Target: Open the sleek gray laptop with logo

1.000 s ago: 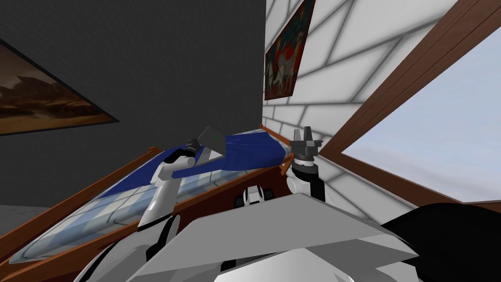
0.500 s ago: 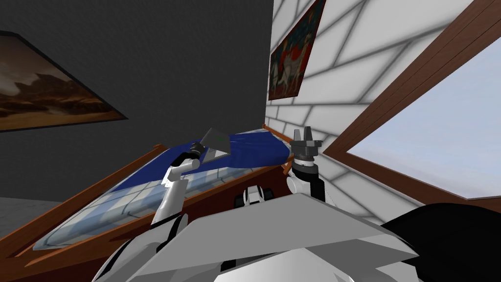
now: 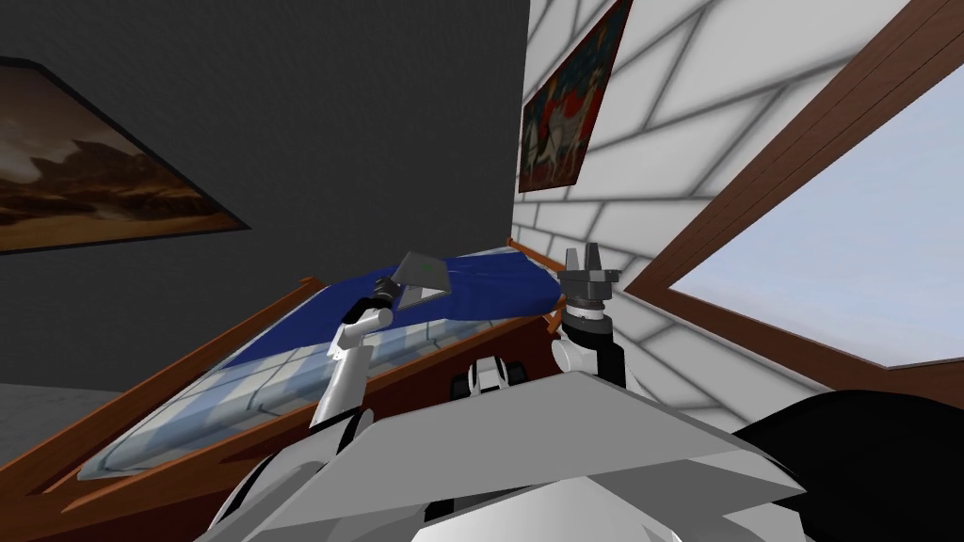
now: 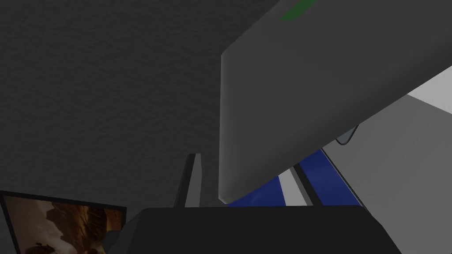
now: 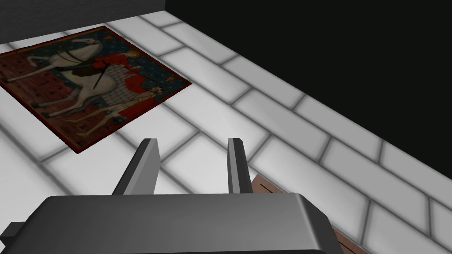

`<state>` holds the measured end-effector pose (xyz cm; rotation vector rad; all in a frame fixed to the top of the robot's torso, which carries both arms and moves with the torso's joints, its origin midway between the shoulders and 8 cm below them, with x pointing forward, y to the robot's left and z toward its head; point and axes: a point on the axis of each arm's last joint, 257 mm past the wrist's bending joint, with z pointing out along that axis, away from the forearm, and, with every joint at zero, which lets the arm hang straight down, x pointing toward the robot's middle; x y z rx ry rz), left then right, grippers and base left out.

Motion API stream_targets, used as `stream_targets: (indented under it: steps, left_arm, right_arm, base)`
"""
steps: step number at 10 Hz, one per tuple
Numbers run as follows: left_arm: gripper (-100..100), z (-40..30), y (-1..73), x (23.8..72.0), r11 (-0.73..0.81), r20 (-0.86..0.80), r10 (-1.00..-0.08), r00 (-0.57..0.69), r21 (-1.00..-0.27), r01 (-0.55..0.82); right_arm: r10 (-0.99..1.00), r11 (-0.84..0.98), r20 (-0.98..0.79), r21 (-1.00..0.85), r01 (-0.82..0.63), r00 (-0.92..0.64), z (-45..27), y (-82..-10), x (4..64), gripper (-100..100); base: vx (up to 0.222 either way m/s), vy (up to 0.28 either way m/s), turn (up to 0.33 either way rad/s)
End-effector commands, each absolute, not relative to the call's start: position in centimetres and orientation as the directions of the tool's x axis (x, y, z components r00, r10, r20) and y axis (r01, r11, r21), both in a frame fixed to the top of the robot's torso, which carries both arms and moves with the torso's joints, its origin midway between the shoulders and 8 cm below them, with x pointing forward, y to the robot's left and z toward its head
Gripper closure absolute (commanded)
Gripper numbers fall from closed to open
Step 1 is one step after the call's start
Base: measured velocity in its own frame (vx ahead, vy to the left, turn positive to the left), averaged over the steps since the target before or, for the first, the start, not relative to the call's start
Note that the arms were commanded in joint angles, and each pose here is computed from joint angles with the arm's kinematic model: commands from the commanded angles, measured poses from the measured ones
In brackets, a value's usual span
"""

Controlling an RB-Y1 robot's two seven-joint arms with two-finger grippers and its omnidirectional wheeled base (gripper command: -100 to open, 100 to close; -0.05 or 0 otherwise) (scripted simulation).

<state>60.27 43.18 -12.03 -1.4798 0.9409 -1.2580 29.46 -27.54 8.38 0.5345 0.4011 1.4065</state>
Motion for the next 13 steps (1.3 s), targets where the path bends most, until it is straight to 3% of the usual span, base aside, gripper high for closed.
stream_targets:
  steps: [1, 2, 3, 10, 11, 13]
  left_arm:
    - [100, -14.2, 42.3, 60.4, -0.345, 0.347, -0.922, 0.174, -0.938, 0.043]
    - [100, -14.1, 42.3, 60.4, -0.344, 0.347, -0.922, 0.173, -0.938, 0.047]
    - [-100, -13.0, 42.5, 60.4, -0.338, 0.339, -0.925, 0.173, -0.940, 0.037]
    - [-100, -9.8, 43.3, 60.3, -0.339, 0.340, -0.926, 0.165, -0.940, 0.032]
    - [0, -9.8, 43.3, 60.3, -0.340, 0.340, -0.926, 0.166, -0.940, 0.029]
    - [0, -9.9, 43.3, 60.3, -0.341, 0.340, -0.926, 0.166, -0.940, 0.027]
  right_arm:
    - [0.990, 0.079, 0.048, 0.573, -0.816, 0.130, 8.4, -27.5, 29.5, 0]
    - [0.990, 0.079, 0.048, 0.573, -0.816, 0.130, 8.4, -27.5, 29.5, 0]
    - [0.990, 0.079, 0.048, 0.573, -0.816, 0.130, 8.4, -27.5, 29.5, 0]
    - [0.990, 0.079, 0.048, 0.573, -0.816, 0.130, 8.4, -27.5, 29.5, 0]
    - [0.990, 0.079, 0.048, 0.573, -0.816, 0.130, 8.4, -27.5, 29.5, 0]
    - [0.990, 0.079, 0.048, 0.573, -0.816, 0.130, 8.4, -27.5, 29.5, 0]
  base:
    - [-0.038, 0.094, -0.031]
    - [-0.023, 0.079, -0.021]
    - [-0.003, 0.017, 0.017]
    - [0.008, -0.034, 0.016]
    - [0.000, 0.000, 0.000]
    - [0.000, 0.000, 0.000]
